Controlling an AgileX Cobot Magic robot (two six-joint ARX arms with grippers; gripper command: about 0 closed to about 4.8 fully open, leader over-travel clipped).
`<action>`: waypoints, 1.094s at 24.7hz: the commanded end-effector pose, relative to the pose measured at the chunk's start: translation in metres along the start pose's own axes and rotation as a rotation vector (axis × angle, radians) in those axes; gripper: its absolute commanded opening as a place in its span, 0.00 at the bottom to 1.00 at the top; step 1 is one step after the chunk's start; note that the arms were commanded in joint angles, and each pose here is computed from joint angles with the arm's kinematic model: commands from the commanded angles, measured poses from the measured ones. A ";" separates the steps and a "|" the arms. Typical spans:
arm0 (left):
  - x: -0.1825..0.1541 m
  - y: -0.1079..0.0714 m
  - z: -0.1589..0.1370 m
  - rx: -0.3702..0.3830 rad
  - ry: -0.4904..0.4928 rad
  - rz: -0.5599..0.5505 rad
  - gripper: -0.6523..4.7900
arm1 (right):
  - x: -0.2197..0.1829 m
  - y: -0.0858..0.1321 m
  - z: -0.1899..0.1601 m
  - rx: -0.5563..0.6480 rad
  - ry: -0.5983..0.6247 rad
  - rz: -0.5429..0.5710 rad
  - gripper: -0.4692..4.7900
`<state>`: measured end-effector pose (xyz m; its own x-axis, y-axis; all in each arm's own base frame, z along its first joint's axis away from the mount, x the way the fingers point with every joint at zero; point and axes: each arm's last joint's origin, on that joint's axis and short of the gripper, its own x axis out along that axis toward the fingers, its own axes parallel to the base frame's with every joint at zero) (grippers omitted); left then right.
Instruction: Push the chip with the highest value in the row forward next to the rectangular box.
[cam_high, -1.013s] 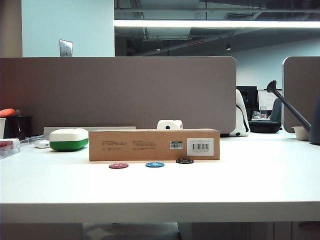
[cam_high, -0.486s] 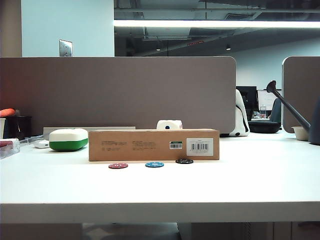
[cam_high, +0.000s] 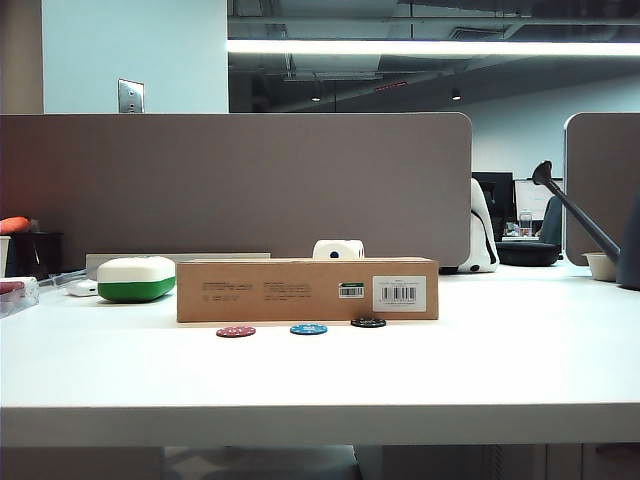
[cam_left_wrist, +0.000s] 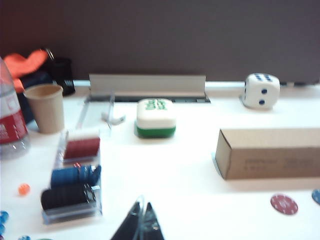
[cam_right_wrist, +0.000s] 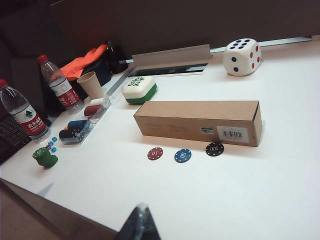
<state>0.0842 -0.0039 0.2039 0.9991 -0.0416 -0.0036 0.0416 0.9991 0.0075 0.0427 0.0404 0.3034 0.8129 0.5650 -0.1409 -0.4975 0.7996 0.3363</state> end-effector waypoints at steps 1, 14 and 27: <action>0.004 0.000 -0.010 -0.005 -0.008 -0.008 0.11 | -0.001 0.000 0.002 0.008 -0.014 0.005 0.07; 0.013 -0.001 -0.039 -0.086 -0.003 -0.006 0.11 | -0.001 0.000 0.002 0.008 -0.015 0.005 0.07; 0.013 0.000 -0.033 -0.087 -0.056 -0.002 0.11 | -0.001 0.000 0.002 0.008 -0.014 0.005 0.07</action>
<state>0.0976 -0.0047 0.1668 0.9987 -0.0450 0.0257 0.0469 0.9959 -0.0772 0.0425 0.0401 0.3035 0.8131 0.5652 -0.1391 -0.4980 0.7992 0.3366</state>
